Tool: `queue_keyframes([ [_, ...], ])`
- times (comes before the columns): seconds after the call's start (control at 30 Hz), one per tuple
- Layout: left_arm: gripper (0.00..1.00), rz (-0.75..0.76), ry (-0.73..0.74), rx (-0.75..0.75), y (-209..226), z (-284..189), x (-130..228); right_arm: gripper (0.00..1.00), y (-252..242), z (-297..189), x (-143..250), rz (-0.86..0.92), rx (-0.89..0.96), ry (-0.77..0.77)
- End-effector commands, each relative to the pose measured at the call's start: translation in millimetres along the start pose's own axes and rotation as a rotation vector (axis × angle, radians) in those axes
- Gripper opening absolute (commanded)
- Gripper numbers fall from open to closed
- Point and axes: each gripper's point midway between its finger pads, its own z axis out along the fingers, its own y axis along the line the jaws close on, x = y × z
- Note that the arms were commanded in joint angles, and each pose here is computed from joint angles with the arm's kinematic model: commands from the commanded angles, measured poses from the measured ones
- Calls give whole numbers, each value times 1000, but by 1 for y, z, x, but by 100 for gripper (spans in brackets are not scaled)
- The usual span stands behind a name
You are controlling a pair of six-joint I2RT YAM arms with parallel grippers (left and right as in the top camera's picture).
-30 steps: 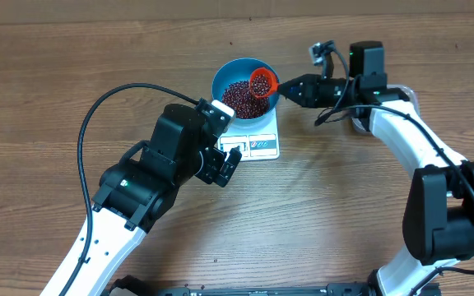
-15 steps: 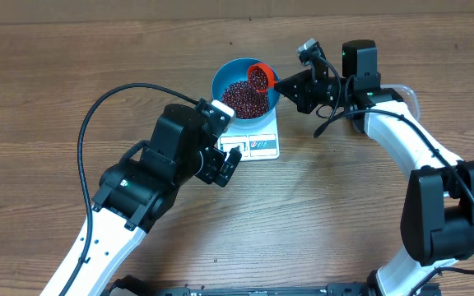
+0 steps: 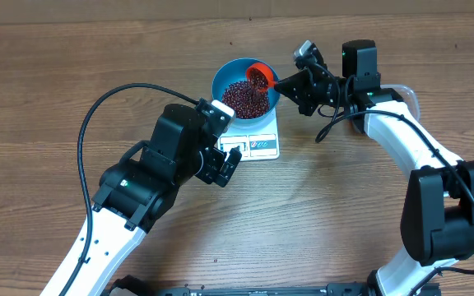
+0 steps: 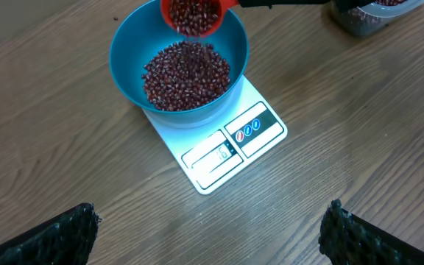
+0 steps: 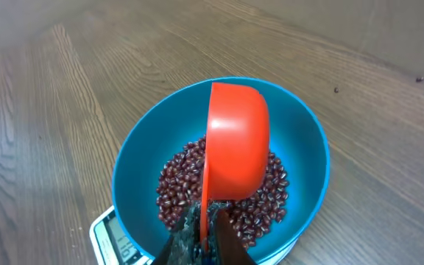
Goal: Scoop item into bowl and weigh 150g on scale
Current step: 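Tip the scoop with the right gripper to pour beans into bowl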
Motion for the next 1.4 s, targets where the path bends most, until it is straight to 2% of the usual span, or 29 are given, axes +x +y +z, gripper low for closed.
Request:
queue_keyframes([
  [0.0,100,-16,-18,-15,4,-4,-7,4,1,1,-3,-120,-5,-8],
  [0.27,100,-16,-18,-15,4,-4,-7,4,1,1,-3,-271,-7,-10],
  [0.6,100,-16,-18,-15,4,-4,-7,4,-1,1,-8,-367,2,-25],
  [1.37,100,-16,-18,-15,4,-4,-7,4,0,1,-7,-445,1,-23],
])
